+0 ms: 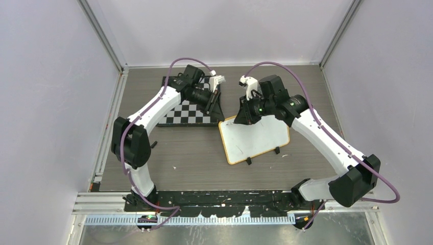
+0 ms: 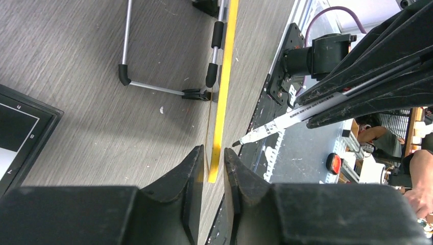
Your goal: Write a sentence on the whiteboard
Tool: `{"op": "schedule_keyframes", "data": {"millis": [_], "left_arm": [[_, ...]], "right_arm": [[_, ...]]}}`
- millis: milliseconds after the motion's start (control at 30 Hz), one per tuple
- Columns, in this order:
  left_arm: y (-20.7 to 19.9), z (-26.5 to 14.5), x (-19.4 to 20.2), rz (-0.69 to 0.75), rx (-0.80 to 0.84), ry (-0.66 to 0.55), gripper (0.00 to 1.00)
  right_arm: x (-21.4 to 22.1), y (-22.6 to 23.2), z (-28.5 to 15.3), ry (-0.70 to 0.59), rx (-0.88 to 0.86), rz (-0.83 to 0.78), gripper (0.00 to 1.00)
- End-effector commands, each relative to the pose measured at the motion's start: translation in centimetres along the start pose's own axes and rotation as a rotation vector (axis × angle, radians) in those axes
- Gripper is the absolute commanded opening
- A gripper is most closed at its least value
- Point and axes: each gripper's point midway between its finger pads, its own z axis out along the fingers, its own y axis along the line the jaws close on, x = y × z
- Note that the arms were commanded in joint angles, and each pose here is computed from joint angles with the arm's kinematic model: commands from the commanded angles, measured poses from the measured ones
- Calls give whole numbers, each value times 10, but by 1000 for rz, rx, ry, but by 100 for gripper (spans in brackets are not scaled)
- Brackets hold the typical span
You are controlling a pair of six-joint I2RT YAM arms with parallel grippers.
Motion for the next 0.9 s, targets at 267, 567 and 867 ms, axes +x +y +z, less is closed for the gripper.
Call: {"op": "schedule_keyframes", "data": {"millis": [267, 567, 867], "left_arm": [[-4, 3, 1, 13, 28, 0, 15], [-3, 3, 2, 10, 28, 2, 6], [-2, 4, 3, 8, 27, 3, 1]], "right_arm": [[-27, 7, -2, -79, -12, -24, 0], [-27, 2, 3, -79, 13, -17, 0], [-27, -3, 3, -78, 40, -13, 0]]}}
